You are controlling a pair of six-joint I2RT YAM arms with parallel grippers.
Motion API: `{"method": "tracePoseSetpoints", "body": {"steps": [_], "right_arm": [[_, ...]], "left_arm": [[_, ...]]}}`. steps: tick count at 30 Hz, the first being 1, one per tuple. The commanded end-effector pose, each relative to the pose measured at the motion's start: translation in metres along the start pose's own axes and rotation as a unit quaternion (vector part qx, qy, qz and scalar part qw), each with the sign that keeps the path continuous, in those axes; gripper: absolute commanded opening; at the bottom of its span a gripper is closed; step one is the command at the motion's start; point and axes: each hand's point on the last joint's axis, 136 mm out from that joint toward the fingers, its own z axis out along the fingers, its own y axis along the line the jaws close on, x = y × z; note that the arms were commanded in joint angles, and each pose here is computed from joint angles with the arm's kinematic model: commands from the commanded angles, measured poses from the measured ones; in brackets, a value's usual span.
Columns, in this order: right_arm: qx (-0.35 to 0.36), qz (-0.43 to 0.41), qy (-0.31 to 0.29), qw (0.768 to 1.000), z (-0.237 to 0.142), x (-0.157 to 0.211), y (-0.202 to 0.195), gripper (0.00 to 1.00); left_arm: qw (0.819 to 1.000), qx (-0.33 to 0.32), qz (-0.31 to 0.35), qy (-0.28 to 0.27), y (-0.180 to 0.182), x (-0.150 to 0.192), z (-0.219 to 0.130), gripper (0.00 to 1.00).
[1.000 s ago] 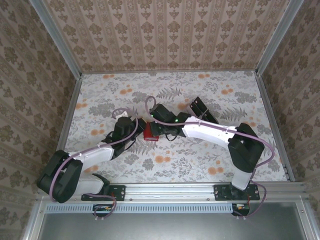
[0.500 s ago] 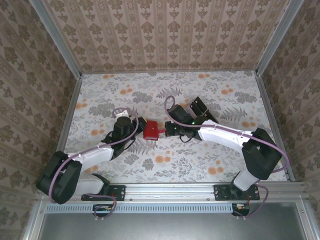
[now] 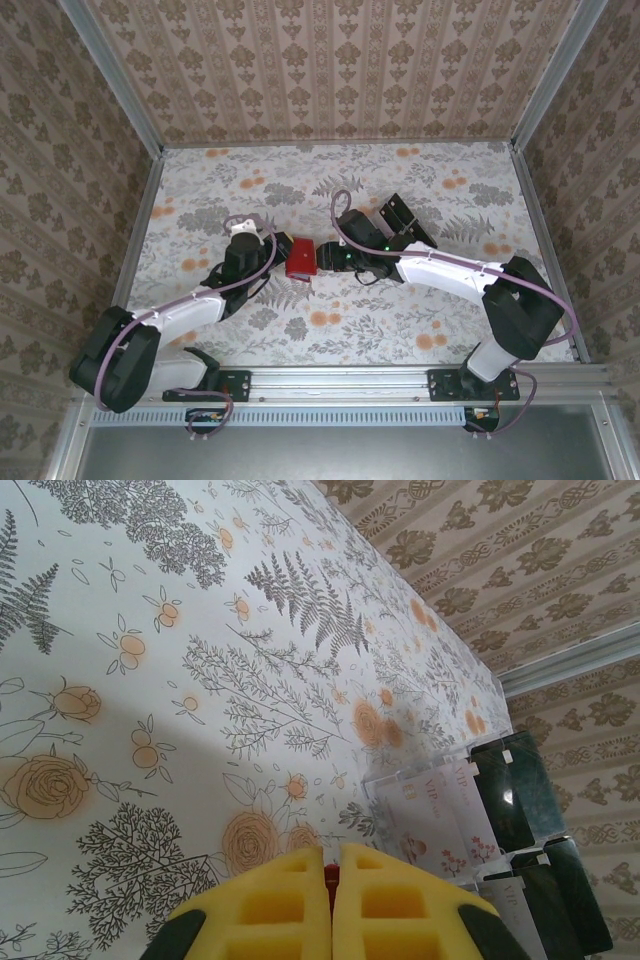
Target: Put the credit cards into the card holder
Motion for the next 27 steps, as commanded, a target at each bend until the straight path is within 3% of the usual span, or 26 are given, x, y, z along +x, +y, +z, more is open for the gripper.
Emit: {"method": "tracePoseSetpoints", "body": {"steps": [1, 14, 27], "right_arm": [[-0.008, 0.015, 0.011, 1.0, 0.005, 0.009, -0.004, 0.46], [-0.034, 0.06, 0.02, 0.997, 0.017, 0.012, -0.013, 0.45], [-0.063, 0.082, 0.038, 0.994, 0.034, 0.015, -0.01, 0.34]], "left_arm": [[1.0, 0.024, 0.012, -0.008, -0.013, -0.004, -0.005, 0.0], [0.999, 0.034, 0.01, -0.011, -0.02, -0.006, -0.006, 0.0], [0.999, 0.038, 0.011, -0.014, -0.025, -0.007, -0.006, 0.0]]}}
